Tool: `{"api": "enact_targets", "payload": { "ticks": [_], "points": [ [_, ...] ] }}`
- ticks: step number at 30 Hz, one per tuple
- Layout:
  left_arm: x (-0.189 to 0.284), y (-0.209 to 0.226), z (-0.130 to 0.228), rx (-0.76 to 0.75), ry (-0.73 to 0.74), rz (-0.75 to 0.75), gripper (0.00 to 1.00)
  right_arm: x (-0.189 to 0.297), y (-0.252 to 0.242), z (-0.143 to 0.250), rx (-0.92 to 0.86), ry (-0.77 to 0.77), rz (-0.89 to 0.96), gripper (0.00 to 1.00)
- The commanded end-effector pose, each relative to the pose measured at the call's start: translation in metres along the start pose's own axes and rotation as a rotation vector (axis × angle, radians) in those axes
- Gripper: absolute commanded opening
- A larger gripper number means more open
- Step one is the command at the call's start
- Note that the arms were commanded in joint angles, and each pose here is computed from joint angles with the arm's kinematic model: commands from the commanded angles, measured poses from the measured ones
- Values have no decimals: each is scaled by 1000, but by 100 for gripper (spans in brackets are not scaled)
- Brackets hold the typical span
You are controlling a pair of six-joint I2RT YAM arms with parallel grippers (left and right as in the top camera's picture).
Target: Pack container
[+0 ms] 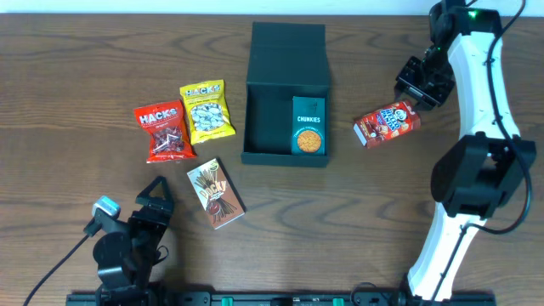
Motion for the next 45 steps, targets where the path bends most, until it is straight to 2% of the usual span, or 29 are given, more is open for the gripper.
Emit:
{"api": "enact_targets", "payload": {
  "ticks": [1,6,12,14,18,24,31,37,45],
  "points": [
    [-4,-1,7,-25,84,-28,96,0,2,-3,21,-12,-14,44],
    [-11,-11,3,-99,159,-133,96,0,6,-9,22,-38,-34,49],
    [-34,-38,8,-247,347,-313,96,1,10,-16,60,-70,-55,51],
    [-49,-49,20,-323,429,-390,96,1,11,-17,67,-75,-59,53],
    [-79,-67,55,-445,563,-442,96,1,11,-18,72,-82,-63,58],
    [-109,-48,91,-474,712,-553,95,1,11,-18,107,-82,-60,60],
    [-112,-45,100,-489,774,-530,95,1,11,-17,120,-78,-57,61],
    [-90,-21,93,-563,809,-689,96,1,11,-17,119,-78,-57,63],
    [-92,-20,94,-612,827,-666,95,1,11,-17,120,-77,-57,63]
  ]
}}
Point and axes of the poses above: each gripper's point midway between its finger pads, its own x axis back along the fingers, its own y axis along the line the jaws close on, z = x × y, the point moved 4 cm from there along x, back along the fingers, and after that the axes turned 6 degrees about -x, right-handed, at the moved point
